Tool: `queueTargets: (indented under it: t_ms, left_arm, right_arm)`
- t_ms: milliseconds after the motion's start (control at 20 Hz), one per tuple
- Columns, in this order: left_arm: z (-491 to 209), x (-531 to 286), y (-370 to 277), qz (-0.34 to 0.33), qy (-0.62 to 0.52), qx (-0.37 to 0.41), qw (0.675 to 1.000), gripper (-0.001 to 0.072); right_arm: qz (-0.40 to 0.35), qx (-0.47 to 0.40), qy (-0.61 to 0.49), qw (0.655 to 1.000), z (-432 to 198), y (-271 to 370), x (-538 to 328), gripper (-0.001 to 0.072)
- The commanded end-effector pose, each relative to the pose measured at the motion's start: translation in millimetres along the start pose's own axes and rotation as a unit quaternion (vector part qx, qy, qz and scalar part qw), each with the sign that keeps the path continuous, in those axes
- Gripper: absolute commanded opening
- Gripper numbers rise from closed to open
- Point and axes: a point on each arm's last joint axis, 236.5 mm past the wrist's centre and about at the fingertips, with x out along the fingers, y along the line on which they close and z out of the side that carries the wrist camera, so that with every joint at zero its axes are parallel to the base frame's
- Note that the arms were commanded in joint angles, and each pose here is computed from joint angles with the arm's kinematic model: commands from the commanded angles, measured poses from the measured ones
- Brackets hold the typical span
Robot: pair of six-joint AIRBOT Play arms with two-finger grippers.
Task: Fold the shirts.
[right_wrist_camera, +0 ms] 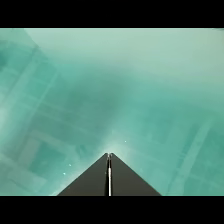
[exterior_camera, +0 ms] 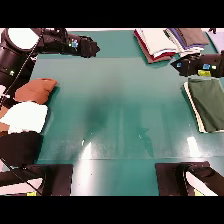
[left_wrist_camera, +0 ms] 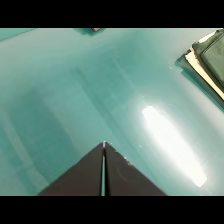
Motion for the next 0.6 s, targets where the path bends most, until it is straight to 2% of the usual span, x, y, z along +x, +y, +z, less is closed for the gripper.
queueTargets:
  t_ms: [0,550]
  left_arm:
    - [0.8,-0.1,0.3,0.0,-0.002,0.0,1.0,0.0023]
    - [1.9,-0.1,-1.3,-0.003,-0.004,-0.003,1.0,0.0023]
  right_arm:
    - [0.0,-0.001,-0.004,1.0,1.7,0.6,-0.2,0.0019]
    - [0.0,-0.001,-0.005,1.0,2.3,0.5,-0.2,0.0019]
